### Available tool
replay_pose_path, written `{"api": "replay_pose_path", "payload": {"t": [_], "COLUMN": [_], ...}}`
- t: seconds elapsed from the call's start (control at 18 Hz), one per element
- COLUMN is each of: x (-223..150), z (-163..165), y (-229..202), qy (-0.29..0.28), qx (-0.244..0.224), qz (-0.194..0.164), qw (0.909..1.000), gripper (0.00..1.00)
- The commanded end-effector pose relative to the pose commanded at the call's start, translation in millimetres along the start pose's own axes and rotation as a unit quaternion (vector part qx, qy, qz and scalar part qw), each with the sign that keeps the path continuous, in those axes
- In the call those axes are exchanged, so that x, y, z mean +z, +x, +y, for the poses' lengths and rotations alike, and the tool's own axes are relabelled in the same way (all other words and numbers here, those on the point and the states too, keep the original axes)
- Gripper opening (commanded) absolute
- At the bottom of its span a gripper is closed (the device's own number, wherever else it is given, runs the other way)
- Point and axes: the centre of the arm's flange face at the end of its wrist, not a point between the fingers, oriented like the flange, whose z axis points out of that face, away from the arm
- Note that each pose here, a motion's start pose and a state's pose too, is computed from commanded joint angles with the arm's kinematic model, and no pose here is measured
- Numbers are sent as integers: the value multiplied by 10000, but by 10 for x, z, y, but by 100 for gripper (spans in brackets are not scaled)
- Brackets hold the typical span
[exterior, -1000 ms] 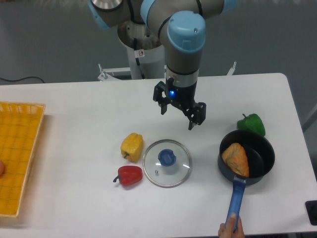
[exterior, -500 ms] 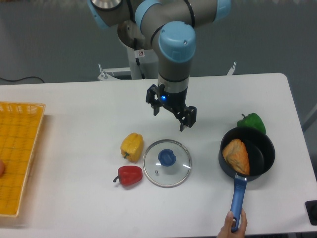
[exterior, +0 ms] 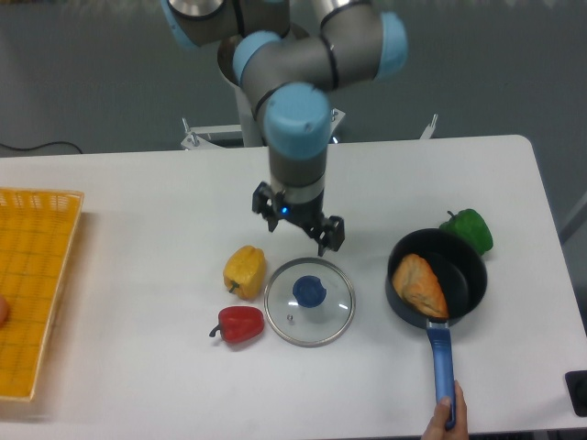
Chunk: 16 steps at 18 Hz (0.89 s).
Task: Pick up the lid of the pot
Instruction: 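Move the open gripper down toward the blue knob of the glass lid, then lower the gripper around the blue knob of the glass lid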
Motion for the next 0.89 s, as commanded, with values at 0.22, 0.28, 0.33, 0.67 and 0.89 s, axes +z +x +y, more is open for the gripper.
{"api": "replay_pose_path", "payload": {"t": [0.22,0.28,0.33,0.67,0.89], "x": [68,48,65,42,-47], "z": [-40,-7,36,55,-26], "y": [-151,-219,-275,-373,-429], "qy": [39,60,52,59,85], "qx": [-118,-265,-440,-539,848], "qz": [-88,-97,-79,-148,-256], "qw": [9999,9996,9990,9984,9960], "gripper": [100,100,100,100,100]}}
